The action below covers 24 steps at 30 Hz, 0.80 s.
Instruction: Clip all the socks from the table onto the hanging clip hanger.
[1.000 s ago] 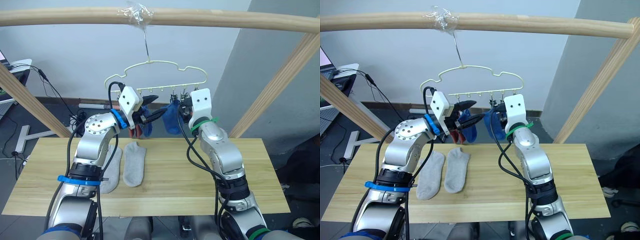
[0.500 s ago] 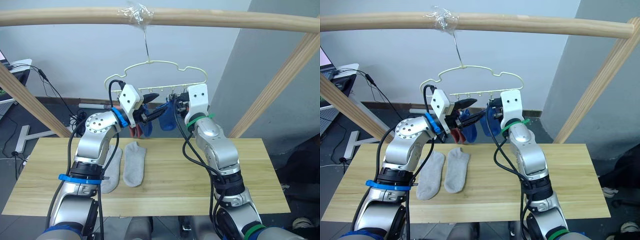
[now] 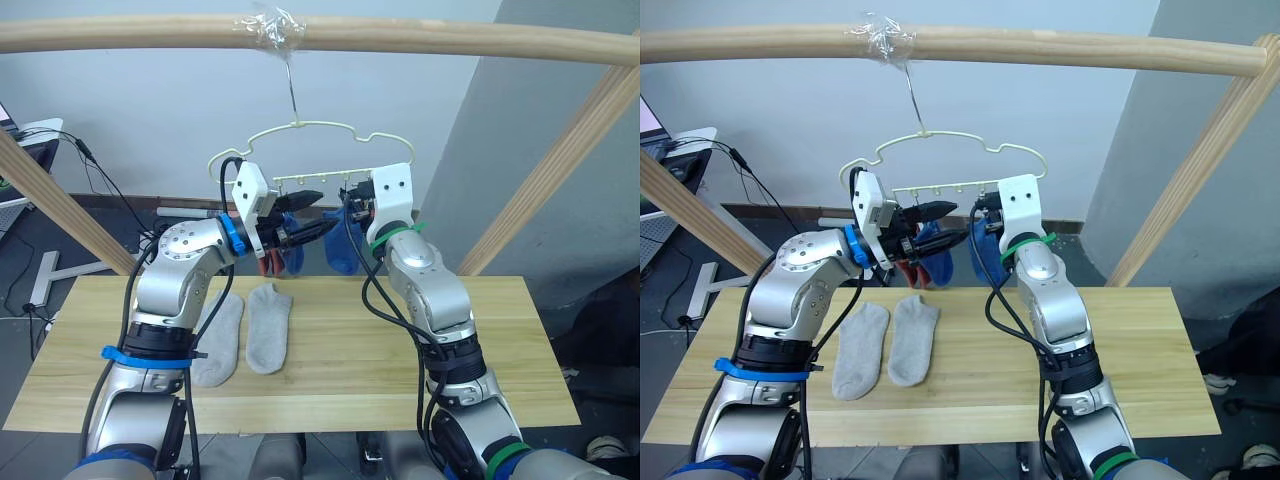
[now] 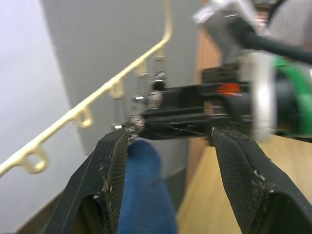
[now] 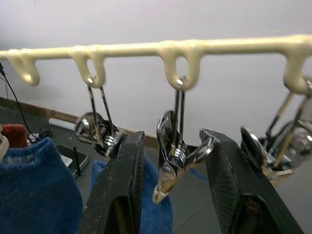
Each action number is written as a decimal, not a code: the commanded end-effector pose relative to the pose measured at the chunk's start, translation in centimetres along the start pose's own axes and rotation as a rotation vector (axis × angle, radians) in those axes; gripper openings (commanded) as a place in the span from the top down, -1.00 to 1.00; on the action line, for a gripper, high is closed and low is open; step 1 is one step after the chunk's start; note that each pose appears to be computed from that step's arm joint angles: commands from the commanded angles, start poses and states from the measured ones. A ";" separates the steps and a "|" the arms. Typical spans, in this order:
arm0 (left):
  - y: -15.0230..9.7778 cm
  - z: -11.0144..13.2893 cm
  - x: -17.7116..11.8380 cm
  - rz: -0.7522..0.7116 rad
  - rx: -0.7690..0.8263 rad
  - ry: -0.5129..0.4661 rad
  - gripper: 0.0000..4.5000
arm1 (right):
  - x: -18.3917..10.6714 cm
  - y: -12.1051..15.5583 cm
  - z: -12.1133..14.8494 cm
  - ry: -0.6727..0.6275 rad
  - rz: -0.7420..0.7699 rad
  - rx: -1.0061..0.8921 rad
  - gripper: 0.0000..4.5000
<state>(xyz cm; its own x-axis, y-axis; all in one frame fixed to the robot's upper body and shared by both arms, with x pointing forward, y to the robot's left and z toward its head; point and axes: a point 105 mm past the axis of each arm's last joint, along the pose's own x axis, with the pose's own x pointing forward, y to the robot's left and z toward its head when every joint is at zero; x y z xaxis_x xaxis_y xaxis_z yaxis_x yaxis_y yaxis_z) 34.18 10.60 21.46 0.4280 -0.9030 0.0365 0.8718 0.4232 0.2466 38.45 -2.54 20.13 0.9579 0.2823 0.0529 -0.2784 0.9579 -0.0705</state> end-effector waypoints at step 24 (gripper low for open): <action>-0.3 1.5 0.2 -0.003 0.021 -0.037 -0.27 | 0.4 1.7 2.8 -0.089 0.046 0.064 0.17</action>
<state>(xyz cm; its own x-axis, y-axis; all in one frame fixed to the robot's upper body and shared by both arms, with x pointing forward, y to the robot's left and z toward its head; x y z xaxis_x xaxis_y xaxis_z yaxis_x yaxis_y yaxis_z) 34.21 10.36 21.58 0.4368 -0.8990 0.0322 0.8699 0.4312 0.2393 38.75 -1.94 20.33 0.9516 0.3027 0.0533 -0.3009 0.9528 -0.0395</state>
